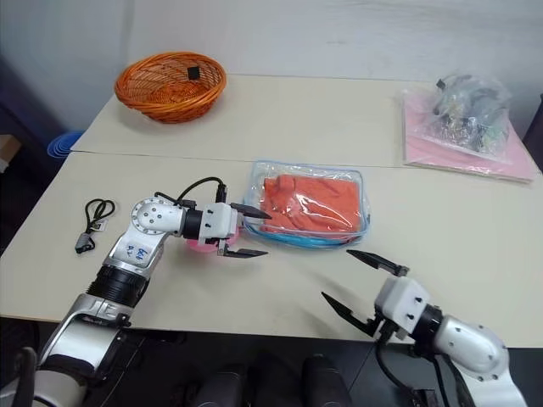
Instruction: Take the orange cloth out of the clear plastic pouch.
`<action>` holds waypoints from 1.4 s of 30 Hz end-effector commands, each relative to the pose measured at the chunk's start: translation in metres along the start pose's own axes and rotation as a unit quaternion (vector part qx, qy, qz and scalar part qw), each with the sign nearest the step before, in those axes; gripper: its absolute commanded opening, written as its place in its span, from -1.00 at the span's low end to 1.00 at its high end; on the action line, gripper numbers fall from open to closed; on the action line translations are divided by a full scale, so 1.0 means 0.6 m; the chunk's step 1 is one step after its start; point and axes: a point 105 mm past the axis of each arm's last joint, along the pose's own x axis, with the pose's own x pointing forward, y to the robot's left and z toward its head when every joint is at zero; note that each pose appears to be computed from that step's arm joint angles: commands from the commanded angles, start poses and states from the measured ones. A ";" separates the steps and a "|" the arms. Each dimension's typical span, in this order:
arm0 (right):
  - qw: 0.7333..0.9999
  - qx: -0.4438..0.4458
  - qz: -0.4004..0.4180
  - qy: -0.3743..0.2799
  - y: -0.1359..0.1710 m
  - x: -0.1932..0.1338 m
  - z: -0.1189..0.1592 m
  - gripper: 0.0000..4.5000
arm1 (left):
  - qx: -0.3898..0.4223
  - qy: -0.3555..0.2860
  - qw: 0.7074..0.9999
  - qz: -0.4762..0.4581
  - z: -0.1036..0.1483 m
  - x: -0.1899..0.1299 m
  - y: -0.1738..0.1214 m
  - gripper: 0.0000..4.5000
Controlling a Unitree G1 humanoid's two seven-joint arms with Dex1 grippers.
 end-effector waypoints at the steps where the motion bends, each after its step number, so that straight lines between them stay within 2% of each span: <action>1: 1.000 -0.020 -0.011 -0.017 -0.011 -0.006 0.015 1.00 | 0.021 0.001 0.999 0.040 0.003 0.015 0.023 0.83; 4: 1.000 -0.019 -0.008 -0.021 -0.007 0.001 0.015 1.00 | 0.021 0.003 0.999 0.043 0.000 0.023 0.028 0.83; 7: 0.999 -0.017 -0.005 -0.027 -0.005 0.008 0.016 1.00 | 0.005 -0.008 0.999 0.043 -0.001 0.024 0.029 0.58; 11: 0.999 -0.016 -0.006 -0.029 -0.005 0.009 0.017 1.00 | -0.027 -0.036 0.998 0.042 0.010 0.020 0.030 0.02; 19: 0.999 -0.014 -0.003 -0.032 -0.007 0.017 0.017 1.00 | -0.044 -0.027 0.997 0.049 0.001 0.014 0.034 -0.98; 23: 0.999 -0.010 0.014 -0.041 -0.002 0.031 0.022 1.00 | -0.075 -0.054 0.994 0.058 0.013 0.020 0.042 -0.98; 27: 0.997 0.005 0.059 -0.048 0.020 0.061 0.032 1.00 | -0.140 -0.116 0.980 0.074 0.047 0.023 0.065 -0.98; 32: 0.996 0.024 0.081 -0.033 0.030 0.107 0.026 1.00 | -0.173 -0.138 0.973 0.071 0.073 0.026 0.078 -0.98; 35: 0.997 0.018 0.068 -0.011 0.012 0.136 0.013 1.00 | -0.175 -0.134 0.973 0.061 0.078 0.028 0.075 -0.98; 38: 0.999 0.011 0.034 0.011 -0.027 0.157 0.002 1.00 | -0.173 -0.121 0.976 0.053 0.073 0.028 0.069 -0.98; 42: 0.999 0.015 -0.003 0.043 -0.074 0.167 -0.013 1.00 | -0.174 -0.112 0.977 0.054 0.067 0.026 0.065 -0.98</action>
